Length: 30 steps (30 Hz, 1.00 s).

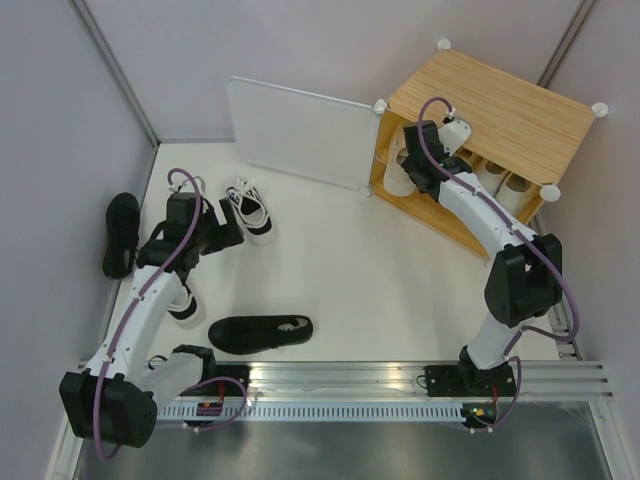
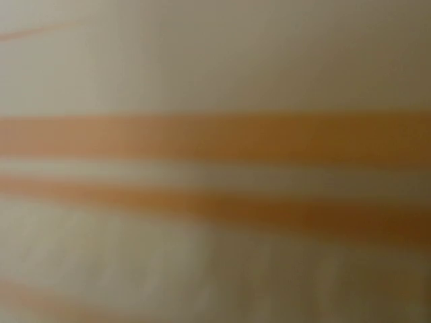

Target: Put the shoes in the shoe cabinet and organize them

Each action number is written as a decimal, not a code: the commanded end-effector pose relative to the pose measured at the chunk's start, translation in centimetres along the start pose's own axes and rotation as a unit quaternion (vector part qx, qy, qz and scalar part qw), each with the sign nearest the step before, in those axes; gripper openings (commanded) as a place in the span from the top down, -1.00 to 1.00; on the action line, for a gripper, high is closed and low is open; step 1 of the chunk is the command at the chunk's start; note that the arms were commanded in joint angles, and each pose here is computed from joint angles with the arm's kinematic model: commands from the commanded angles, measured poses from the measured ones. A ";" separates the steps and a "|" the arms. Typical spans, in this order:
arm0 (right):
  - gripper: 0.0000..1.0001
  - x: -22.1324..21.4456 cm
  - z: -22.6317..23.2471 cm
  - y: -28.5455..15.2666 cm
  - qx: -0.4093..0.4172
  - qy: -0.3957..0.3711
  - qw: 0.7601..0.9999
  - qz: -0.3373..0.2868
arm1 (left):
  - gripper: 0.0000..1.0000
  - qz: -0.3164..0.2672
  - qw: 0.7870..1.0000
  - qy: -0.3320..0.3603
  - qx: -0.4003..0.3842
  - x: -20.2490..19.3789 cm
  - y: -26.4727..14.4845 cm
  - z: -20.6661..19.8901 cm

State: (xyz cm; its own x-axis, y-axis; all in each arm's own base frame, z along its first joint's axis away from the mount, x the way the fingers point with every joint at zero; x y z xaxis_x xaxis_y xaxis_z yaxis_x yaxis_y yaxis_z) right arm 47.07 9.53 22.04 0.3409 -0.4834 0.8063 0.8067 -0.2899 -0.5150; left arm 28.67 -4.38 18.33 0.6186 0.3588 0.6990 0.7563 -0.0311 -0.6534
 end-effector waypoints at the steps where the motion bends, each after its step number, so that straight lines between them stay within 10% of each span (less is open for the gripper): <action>1: 0.20 5.9 1.8 0.3 0.026 0.070 0.994 -0.078 | -1.00 -0.005 1.000 0.015 -0.010 0.2 0.2 -0.2; 30: -0.82 1.4 0.3 -7.9 0.201 -0.079 0.971 -0.101 | -0.99 0.003 1.000 0.015 -0.016 -0.1 0.4 -0.4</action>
State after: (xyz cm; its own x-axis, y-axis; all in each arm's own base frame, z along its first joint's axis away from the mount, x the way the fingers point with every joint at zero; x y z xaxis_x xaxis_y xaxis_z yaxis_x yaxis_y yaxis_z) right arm 41.58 10.23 26.57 0.2523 -0.3857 0.8874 0.9566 -0.0388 -0.2889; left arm 28.70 -4.54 18.13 0.6271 0.3579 0.6919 0.7505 -0.0399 -0.6596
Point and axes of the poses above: each gripper's point midway between its finger pads, its own y axis out along the fingers, its own z axis along the line the jaws close on, x = y × z, the point moved 1 cm from there along -y, back along the fingers, and after that the axes turned 5 degrees about -y, right-handed, at the moved point
